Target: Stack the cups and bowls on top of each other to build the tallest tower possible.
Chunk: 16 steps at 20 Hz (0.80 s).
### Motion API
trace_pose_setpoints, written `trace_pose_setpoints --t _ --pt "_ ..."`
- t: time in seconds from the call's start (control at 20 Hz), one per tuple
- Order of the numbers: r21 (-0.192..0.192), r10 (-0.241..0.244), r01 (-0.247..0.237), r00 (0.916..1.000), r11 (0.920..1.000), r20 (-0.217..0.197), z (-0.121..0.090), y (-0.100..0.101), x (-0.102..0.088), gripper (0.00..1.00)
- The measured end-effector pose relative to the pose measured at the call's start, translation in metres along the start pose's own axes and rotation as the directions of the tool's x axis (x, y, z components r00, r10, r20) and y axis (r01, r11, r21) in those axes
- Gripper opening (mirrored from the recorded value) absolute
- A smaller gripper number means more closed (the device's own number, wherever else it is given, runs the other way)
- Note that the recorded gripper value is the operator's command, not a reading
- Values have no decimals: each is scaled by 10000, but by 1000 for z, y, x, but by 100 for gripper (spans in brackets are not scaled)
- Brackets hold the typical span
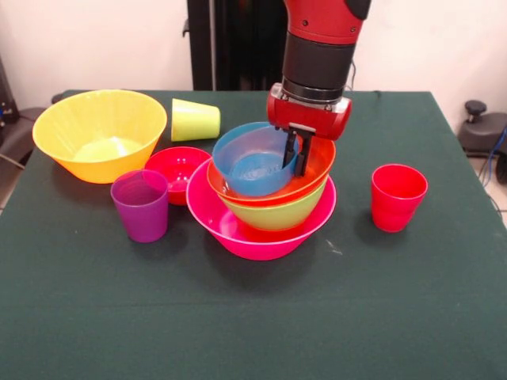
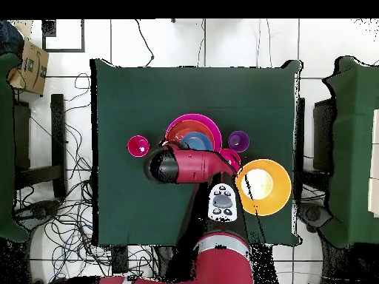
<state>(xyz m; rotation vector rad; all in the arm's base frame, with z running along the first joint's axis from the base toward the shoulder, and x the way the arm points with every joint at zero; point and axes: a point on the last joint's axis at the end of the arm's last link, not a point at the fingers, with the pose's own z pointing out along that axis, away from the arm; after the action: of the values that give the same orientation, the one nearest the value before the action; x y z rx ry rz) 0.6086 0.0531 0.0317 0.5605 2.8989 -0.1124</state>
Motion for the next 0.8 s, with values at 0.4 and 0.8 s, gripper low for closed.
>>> trace_pose_setpoints --t 0.4,0.8 --pt "-22 15 -15 10000 10000 27 3 10 -1 0" --pt "-53 157 -157 9999 9999 61 3 11 -3 0"
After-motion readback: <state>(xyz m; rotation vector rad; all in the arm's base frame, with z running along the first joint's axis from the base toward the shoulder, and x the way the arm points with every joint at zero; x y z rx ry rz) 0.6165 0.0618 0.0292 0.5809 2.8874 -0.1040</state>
